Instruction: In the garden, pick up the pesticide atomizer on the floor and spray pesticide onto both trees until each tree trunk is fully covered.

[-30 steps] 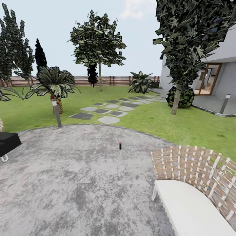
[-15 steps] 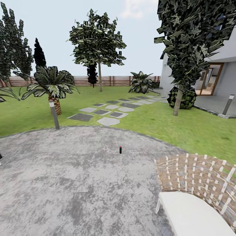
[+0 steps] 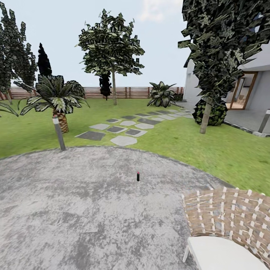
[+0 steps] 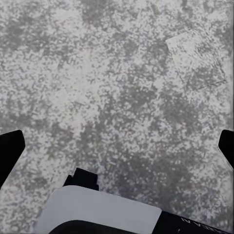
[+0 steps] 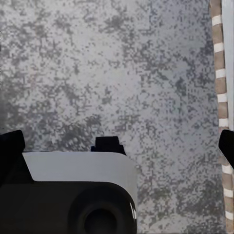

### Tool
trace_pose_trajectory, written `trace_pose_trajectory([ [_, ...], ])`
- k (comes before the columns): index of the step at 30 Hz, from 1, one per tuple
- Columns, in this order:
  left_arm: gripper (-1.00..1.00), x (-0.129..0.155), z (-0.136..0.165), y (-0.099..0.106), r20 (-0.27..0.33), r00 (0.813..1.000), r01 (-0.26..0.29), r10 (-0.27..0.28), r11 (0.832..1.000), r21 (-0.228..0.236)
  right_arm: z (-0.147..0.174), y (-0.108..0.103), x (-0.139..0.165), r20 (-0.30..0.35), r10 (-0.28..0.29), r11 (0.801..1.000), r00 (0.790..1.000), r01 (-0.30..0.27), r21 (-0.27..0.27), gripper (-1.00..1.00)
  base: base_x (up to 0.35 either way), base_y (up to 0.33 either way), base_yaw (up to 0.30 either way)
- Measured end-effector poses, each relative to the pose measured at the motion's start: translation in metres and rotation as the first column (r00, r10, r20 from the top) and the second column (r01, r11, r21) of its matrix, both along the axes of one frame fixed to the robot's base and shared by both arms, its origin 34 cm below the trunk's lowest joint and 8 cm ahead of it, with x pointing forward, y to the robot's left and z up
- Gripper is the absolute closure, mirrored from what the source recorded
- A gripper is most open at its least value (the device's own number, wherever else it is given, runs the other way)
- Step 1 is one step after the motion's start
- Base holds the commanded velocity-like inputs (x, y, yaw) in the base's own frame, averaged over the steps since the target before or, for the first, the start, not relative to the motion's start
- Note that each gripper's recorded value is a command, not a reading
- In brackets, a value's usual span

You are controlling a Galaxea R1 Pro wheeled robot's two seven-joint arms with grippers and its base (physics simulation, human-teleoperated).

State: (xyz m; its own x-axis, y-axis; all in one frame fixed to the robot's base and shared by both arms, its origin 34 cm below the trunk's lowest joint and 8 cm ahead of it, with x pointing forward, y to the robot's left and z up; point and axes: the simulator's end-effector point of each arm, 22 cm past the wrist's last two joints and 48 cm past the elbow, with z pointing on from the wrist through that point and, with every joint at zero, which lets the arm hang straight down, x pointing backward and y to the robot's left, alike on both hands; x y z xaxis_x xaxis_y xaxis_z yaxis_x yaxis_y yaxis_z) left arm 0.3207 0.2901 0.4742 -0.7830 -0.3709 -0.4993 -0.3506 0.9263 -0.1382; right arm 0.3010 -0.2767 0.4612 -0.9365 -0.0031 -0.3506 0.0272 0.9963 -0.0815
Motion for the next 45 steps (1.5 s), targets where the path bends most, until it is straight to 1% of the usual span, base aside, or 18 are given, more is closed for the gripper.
trace_pose_trajectory([
  [45,-1.0,0.0,0.0,0.0,0.0,1.0,0.0,0.0,1.0,0.0,-0.0003,0.001,-0.0007,-0.002,0.003,1.0,1.0,-0.003,0.001,-1.0,0.333,0.0,0.0],
])
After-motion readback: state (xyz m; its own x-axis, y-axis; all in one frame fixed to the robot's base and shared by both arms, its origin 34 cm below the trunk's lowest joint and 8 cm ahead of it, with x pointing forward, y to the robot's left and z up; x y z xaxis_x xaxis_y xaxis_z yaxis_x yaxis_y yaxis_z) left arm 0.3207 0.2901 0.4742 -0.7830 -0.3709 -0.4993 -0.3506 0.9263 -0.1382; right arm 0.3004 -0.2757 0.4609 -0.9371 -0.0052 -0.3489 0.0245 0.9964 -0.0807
